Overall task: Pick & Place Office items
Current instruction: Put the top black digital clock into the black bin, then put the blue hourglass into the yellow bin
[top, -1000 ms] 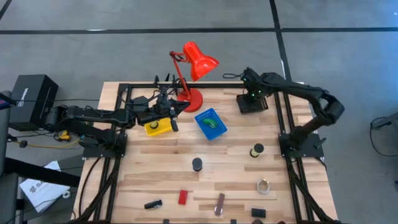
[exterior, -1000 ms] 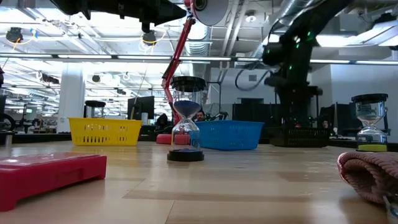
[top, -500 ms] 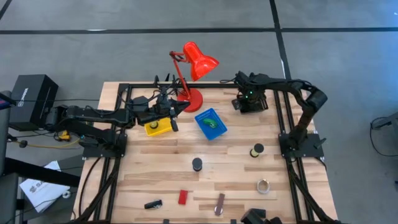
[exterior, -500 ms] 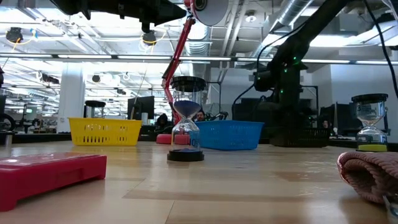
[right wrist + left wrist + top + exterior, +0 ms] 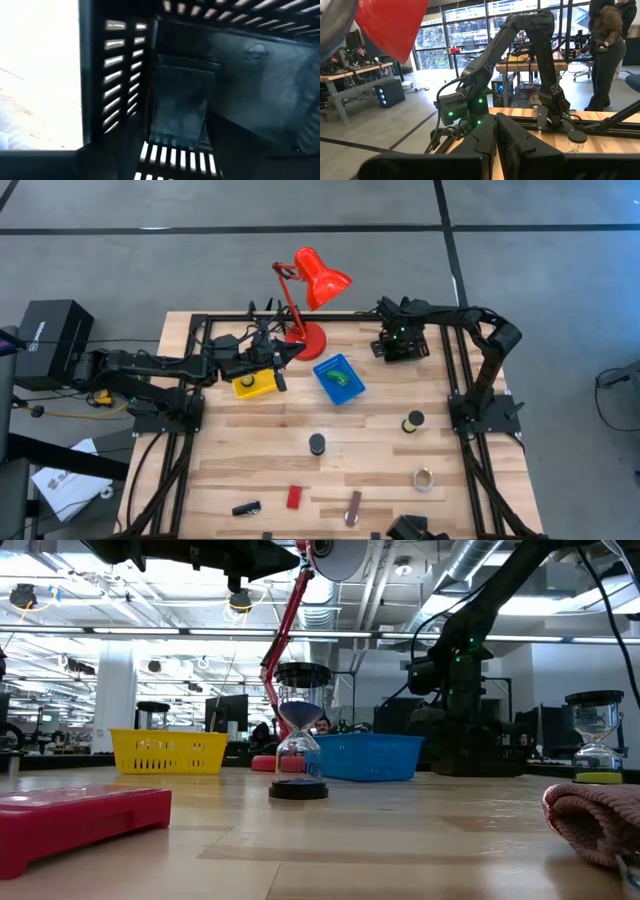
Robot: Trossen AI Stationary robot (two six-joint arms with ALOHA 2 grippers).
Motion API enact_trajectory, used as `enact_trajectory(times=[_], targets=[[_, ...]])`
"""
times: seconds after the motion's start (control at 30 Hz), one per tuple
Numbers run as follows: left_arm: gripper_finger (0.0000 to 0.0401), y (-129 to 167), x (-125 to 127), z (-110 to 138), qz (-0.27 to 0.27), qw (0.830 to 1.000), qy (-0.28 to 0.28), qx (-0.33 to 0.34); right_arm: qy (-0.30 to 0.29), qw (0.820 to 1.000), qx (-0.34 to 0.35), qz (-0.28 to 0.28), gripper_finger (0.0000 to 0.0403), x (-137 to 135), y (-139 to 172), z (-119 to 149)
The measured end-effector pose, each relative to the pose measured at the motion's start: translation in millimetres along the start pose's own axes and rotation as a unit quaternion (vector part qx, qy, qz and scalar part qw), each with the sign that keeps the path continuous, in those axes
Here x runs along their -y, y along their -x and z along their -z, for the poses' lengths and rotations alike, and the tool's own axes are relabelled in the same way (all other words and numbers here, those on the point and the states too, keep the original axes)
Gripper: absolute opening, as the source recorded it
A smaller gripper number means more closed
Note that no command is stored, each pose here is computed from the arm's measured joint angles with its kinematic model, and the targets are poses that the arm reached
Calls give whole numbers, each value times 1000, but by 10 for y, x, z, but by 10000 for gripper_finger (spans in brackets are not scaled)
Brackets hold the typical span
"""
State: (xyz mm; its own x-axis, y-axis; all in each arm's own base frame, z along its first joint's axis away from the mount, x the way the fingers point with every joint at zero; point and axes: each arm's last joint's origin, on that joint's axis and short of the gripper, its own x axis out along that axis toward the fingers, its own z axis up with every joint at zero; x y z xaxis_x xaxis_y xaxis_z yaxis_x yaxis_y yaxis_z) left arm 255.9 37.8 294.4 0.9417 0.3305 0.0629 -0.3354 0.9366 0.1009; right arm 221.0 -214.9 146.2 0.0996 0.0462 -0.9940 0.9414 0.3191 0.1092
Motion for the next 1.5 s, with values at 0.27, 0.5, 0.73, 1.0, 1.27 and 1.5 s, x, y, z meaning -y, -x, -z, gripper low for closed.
enact_trajectory(times=[0.27, 0.5, 0.73, 1.0, 1.27, 1.5], targets=[[11, 0, -1, 0, -2, 1000, 0, 0, 15, 1000, -25, 9, 239, 18, 72, 7], [11, 0, -1, 0, -2, 1000, 0, 0, 22, 999, -40, 16, 227, 16, 408, -61], [11, 0, -1, 0, -1, 1000, 0, 0, 41, 999, 26, -12, 222, -54, 902, 58], [11, 0, 0, 0, 1, 1000, 0, 0, 79, 994, 78, -12, 221, -64, 1433, 548], [11, 1, 20, 32, 31, 999, -10, -14, 146, 980, 122, -58, 221, -223, 1788, 1158], [25, 6, 59, 37, 96, 995, -33, -9, 163, 977, 115, -81, 221, -256, 1685, 1733]])
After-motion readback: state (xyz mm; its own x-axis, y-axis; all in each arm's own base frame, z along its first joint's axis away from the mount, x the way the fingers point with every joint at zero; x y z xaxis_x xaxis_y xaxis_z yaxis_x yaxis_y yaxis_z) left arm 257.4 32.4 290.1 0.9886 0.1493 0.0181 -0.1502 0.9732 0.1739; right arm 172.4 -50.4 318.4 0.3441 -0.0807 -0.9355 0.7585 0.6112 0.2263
